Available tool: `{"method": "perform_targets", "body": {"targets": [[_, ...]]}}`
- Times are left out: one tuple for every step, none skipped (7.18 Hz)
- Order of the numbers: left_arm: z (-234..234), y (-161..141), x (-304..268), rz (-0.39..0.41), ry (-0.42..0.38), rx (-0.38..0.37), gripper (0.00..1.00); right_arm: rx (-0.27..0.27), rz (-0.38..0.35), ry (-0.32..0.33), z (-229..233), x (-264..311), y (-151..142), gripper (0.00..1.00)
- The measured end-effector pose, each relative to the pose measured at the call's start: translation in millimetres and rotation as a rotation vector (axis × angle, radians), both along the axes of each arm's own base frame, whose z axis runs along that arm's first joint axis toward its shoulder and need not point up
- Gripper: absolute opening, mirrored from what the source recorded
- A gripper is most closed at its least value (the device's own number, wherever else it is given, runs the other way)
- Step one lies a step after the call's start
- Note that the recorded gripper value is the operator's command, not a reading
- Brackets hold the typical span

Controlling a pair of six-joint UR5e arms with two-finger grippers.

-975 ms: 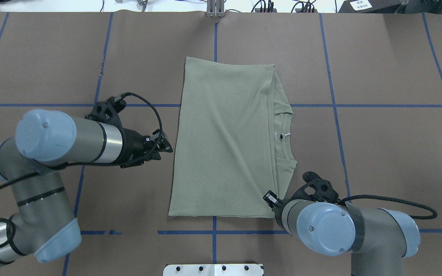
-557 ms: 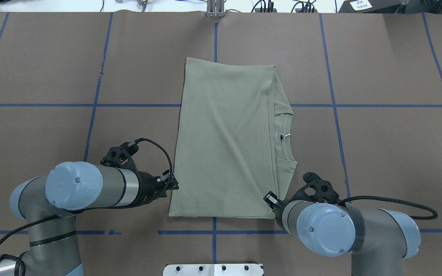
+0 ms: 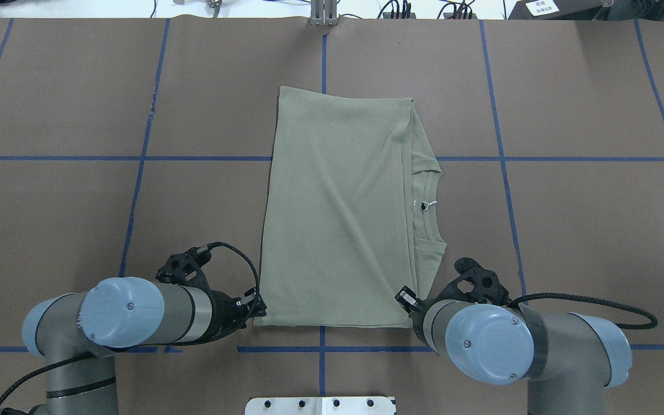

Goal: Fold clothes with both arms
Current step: 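Move the left gripper to the shirt's near edge opposite the right gripper, then grasp the shirt's near edge with both grippers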

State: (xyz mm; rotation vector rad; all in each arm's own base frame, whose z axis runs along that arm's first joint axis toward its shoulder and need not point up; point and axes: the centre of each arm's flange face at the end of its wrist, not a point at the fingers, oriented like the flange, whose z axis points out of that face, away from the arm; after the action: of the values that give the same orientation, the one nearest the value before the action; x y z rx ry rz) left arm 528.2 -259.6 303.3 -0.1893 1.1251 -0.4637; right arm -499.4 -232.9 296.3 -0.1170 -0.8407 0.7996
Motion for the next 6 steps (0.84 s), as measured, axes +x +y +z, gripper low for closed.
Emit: {"method": "perform_targets", "body": {"targets": [[0.4, 2.1, 2.7, 0.005, -0.001, 0.0, 0.5, 0.0, 0.001, 0.0, 0.1, 0.4, -0.7, 0.0], [1.2, 3.9, 5.5, 0.01, -0.004, 0.001, 0.49, 0.0, 0.002, 0.001, 0.6, 0.9, -1.3, 0.0], [1.7, 5.9, 8.5, 0.014, -0.005, 0.002, 0.48, 0.0, 0.003, 0.003, 1.3, 1.4, -2.1, 0.0], [2.5, 7.5, 11.4, 0.019, -0.008, 0.003, 0.46, 0.001, 0.004, 0.004, 1.9, 1.8, -2.5, 0.0], [3.1, 8.2, 13.3, 0.021, -0.01, 0.005, 0.37, 0.001, 0.004, 0.005, 2.2, 2.1, -2.7, 0.0], [3.4, 8.2, 14.4, 0.023, -0.011, 0.007, 0.18, 0.001, 0.005, 0.005, 2.4, 2.5, -2.9, 0.0]]}}
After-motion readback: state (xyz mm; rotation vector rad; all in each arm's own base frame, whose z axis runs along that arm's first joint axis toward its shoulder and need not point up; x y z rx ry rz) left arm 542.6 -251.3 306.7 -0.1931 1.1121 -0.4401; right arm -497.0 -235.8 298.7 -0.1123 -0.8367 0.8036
